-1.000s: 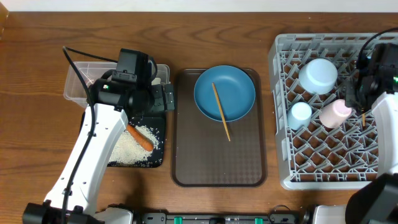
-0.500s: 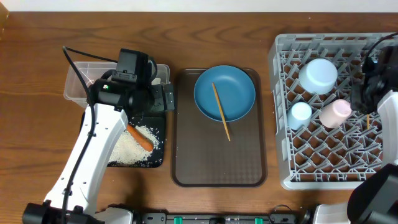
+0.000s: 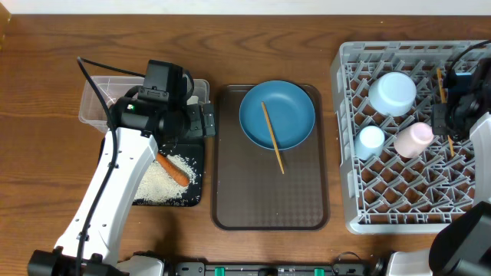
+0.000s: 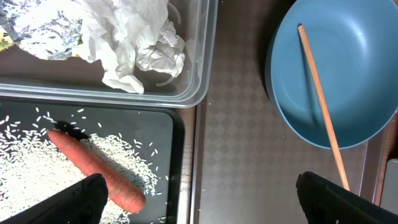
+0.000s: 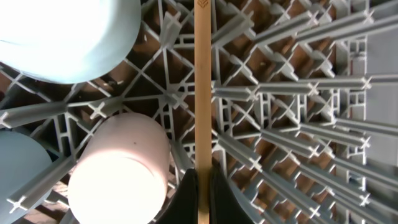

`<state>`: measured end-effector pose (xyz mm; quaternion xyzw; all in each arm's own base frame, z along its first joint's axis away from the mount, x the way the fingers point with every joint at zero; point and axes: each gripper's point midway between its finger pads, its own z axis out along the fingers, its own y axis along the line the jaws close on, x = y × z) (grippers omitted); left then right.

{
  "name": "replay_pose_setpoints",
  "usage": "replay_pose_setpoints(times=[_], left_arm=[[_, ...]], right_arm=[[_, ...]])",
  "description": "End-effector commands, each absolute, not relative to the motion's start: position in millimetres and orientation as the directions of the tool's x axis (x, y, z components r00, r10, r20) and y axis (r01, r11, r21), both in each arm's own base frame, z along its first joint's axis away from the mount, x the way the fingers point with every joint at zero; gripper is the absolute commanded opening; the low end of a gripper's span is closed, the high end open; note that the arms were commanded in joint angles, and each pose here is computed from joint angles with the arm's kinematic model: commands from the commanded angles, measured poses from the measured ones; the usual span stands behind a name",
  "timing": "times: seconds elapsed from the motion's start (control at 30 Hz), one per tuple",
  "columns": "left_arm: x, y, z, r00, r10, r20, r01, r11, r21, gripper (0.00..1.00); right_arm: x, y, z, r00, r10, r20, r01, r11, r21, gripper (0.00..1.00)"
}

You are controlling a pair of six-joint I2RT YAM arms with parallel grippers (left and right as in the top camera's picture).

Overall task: Sort waste into correct bins and load items into the dishwasher rack
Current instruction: 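Insert the chopstick upright into the rack slots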

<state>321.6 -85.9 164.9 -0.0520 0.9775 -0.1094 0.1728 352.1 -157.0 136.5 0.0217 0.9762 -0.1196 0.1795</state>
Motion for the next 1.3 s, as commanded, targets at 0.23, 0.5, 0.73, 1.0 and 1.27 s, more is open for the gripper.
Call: replay_pose_setpoints(times=[0.23,0.5,0.73,1.0,1.27], left_arm=[[320,-82,160,-0.938,-0.138,-0.318,-0.070,0.974,-0.216,1.00],[320,-82,160,-0.938,-0.138,-0.319,-0.070,0.974,-0.216,1.00],[320,-82,160,-0.938,-0.138,-0.319,-0.070,0.974,-0.216,1.00],[320,-82,160,-0.938,-0.138,-0.318,-0.070,0.974,-0.216,1.00],[320,-82,160,-0.938,-0.138,-0.318,-0.070,0.974,-0.216,1.00]], right_arm=[[351,-173,106,-0.949,0.021,-0.315,0.070,0.987,-0.143,0.01],[358,-175,93,-0.949,0.031,-0.315,0.072,0.990,-0.118,0.04],[359,-176,95,-0.941,0.082,-0.330,0.122,0.987,-0.104,0.56],[360,-180,123,-0.909,0.120,-0.400,0.182,0.976,-0.122,0.62],[377,-124,197,-0.761,0.246,-0.600,0.177,0.969,0.174,0.49]])
